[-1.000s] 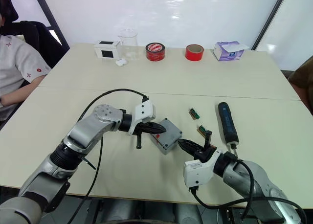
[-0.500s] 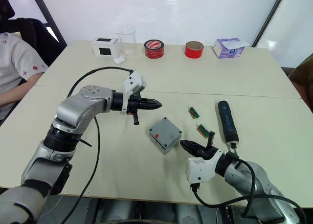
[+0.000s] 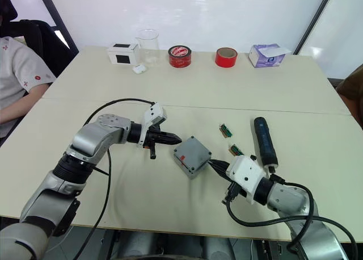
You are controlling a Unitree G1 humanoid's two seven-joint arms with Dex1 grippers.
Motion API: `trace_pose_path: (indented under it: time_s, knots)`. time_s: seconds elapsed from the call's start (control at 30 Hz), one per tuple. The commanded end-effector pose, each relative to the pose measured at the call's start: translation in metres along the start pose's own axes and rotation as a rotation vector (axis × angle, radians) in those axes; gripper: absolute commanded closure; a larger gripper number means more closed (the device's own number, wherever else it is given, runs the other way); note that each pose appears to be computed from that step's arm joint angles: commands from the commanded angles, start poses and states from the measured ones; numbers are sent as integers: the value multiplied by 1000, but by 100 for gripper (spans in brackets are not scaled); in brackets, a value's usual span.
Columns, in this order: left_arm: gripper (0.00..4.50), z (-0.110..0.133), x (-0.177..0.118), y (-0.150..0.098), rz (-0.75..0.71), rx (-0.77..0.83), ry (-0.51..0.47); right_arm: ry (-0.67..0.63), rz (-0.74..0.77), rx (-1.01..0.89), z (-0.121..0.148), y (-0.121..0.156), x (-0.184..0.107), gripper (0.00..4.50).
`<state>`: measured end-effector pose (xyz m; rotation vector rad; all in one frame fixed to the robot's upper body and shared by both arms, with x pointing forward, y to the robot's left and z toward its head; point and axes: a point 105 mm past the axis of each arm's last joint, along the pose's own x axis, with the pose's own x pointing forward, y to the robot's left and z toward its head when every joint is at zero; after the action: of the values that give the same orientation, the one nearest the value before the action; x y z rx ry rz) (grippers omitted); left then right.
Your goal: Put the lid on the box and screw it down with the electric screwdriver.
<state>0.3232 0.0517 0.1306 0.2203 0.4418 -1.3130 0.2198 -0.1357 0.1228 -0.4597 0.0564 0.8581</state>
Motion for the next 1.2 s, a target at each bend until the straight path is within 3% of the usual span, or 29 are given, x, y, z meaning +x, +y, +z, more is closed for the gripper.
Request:
trace_pose_path:
  time_s: [0.03,1.2]
  knots:
    - [450,5,0,-2,-8,39,-4,-24,33,-16,18,1,2,445]
    - [450,13,1,-9,-25,70,-14,110,83,77,-2,7,11,445]
